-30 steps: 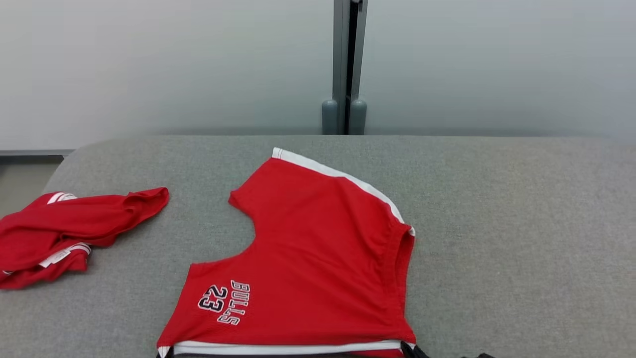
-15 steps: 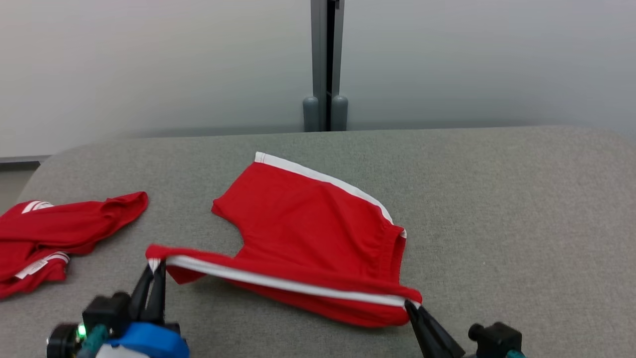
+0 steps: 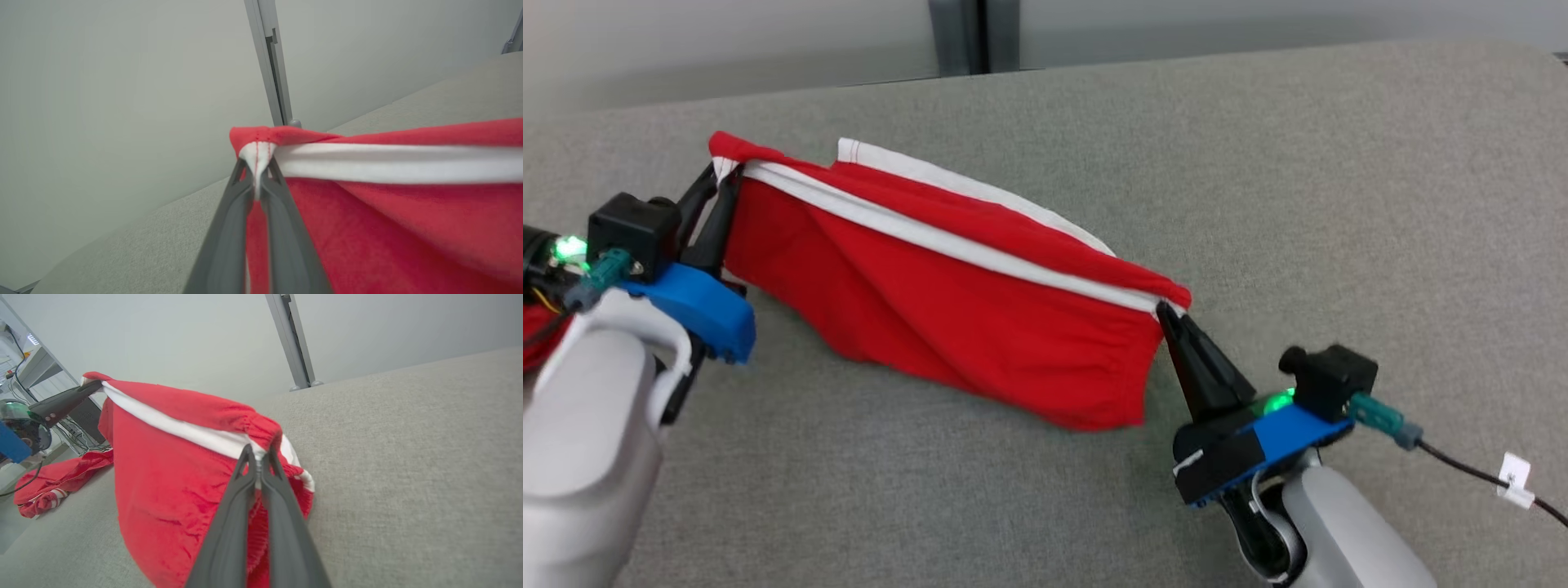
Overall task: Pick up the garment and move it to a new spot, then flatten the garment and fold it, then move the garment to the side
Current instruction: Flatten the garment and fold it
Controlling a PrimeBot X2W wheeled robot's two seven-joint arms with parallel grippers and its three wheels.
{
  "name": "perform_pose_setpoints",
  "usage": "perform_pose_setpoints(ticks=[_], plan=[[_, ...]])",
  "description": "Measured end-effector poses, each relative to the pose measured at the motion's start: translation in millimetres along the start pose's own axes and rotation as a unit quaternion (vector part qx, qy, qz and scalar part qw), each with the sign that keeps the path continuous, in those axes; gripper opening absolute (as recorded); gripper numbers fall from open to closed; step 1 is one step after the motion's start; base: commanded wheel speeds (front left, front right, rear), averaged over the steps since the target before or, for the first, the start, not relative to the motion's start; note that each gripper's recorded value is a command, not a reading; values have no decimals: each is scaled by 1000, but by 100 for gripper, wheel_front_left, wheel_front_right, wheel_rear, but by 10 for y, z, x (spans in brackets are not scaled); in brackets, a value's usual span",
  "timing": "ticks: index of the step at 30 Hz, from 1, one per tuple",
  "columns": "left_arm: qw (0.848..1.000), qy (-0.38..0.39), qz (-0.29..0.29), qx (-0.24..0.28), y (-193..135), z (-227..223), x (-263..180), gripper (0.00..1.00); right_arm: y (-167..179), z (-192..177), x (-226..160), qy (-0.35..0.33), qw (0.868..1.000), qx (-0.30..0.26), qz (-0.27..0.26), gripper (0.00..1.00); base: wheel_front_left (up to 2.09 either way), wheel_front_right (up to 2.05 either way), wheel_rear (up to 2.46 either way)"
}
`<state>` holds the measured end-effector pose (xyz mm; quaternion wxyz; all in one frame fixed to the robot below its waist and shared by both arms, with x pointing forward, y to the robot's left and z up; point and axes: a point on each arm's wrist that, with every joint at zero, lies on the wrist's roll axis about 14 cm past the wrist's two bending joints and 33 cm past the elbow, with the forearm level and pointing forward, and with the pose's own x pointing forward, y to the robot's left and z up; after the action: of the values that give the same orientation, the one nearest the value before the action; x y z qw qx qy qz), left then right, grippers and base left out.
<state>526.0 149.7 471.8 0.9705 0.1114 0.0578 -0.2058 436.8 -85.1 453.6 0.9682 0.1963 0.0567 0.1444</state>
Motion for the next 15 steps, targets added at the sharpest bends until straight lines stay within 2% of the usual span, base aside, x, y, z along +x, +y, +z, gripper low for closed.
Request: perform_pose_setpoints(ticks=[5,15], plan=[[999,39,-23,16,55,-229,314,0,-66,16,235,-2,1000,18,3,0,0,0,0],[992,96,-86,12,-195,-655,592,0,-300,-53,440,6,1000,19,-14,0,0,0,0]])
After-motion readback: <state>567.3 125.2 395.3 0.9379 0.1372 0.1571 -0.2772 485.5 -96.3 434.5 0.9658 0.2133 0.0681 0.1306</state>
